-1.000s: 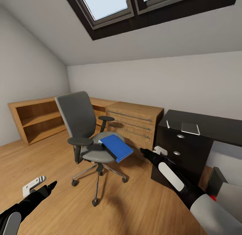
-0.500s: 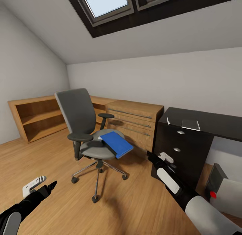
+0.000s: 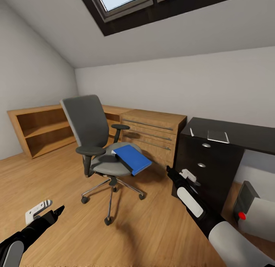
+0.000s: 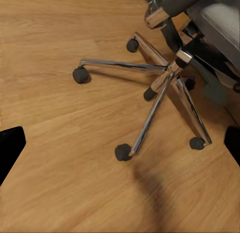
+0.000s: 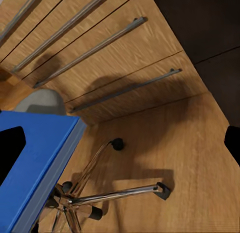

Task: In the bedroom, organize the workspace by keeping the computer under the desk, ensuring the monitor is on the desk, placing the keyboard on the desk next to the monitor, placing the mouse on the desk next to the keyboard, moving the folder from the swivel chair onto the desk next to the mouse, stacking the notebook on top of the folder with the pen on top of the notebook, and positioning the swivel chair next to the desk.

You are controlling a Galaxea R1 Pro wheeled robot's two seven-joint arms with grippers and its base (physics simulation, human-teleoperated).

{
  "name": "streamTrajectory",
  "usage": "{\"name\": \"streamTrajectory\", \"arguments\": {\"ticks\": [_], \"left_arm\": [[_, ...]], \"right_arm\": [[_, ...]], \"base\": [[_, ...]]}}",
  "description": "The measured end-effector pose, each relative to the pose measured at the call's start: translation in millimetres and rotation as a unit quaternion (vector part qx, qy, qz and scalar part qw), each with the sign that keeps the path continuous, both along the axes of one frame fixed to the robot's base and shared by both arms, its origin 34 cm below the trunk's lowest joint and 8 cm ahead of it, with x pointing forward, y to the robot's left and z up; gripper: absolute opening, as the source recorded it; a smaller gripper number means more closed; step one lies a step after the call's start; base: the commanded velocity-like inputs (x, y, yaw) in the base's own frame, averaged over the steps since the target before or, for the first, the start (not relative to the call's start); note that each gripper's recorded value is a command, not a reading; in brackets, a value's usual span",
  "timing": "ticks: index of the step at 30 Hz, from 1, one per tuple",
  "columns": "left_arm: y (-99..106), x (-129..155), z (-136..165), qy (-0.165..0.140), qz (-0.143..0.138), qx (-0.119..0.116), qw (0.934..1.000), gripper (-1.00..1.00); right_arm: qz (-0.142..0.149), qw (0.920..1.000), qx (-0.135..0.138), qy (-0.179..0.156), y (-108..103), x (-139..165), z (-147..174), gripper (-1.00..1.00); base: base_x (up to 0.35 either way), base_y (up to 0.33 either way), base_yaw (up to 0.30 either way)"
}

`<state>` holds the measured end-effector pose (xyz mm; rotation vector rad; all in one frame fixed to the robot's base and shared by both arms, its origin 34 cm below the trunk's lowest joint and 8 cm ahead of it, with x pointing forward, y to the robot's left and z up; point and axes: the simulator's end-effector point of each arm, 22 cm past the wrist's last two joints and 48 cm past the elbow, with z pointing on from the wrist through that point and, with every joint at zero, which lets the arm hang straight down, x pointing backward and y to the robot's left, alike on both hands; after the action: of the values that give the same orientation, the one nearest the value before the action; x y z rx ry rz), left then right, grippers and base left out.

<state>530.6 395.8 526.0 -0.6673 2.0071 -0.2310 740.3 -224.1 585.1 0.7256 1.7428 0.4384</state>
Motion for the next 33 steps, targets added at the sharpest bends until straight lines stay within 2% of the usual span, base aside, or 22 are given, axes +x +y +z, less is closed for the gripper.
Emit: {"name": "streamTrajectory", "arguments": {"ticks": [5,9,24,29,31,32,33], "left_arm": [[0,0,-10,0.010,0.000,0.000,0.9999,1.00],[0,1,-17,0.018,0.000,0.000,0.9998,1.00],[0,0,-47,0.049,0.000,0.000,0.9988,1.00],[-1,-1,-57,0.059,0.000,0.000,0.9982,1.00],[-1,-1,-60,0.063,0.000,0.000,0.9980,1.00],[-1,-1,-62,0.065,-0.001,0.000,0.9979,1.00],[-1,-1,-64,0.067,-0.001,0.000,0.9977,1.00]], "right_arm": [[-0.001,1.0000,0.002,0.007,0,2,-11,1.00],[-0.007,0.9998,-0.002,0.018,-9,3,-26,1.00],[-0.041,0.9953,-0.005,0.087,-37,-6,-107,1.00],[-0.029,0.9960,0.008,0.084,-33,-3,-117,1.00],[-0.016,0.9966,0.025,0.076,-27,0,-118,1.00],[0.017,0.9966,0.060,0.054,-11,5,-112,1.00],[0.026,0.9962,0.068,0.049,-8,6,-112,1.00]], "base": [[0.000,0.000,0.000],[0.000,0.000,0.000],[0.000,0.000,0.000],[0.000,0.000,0.000],[0.000,0.000,0.000],[0.000,0.000,0.000],[0.000,0.000,0.000]]}}
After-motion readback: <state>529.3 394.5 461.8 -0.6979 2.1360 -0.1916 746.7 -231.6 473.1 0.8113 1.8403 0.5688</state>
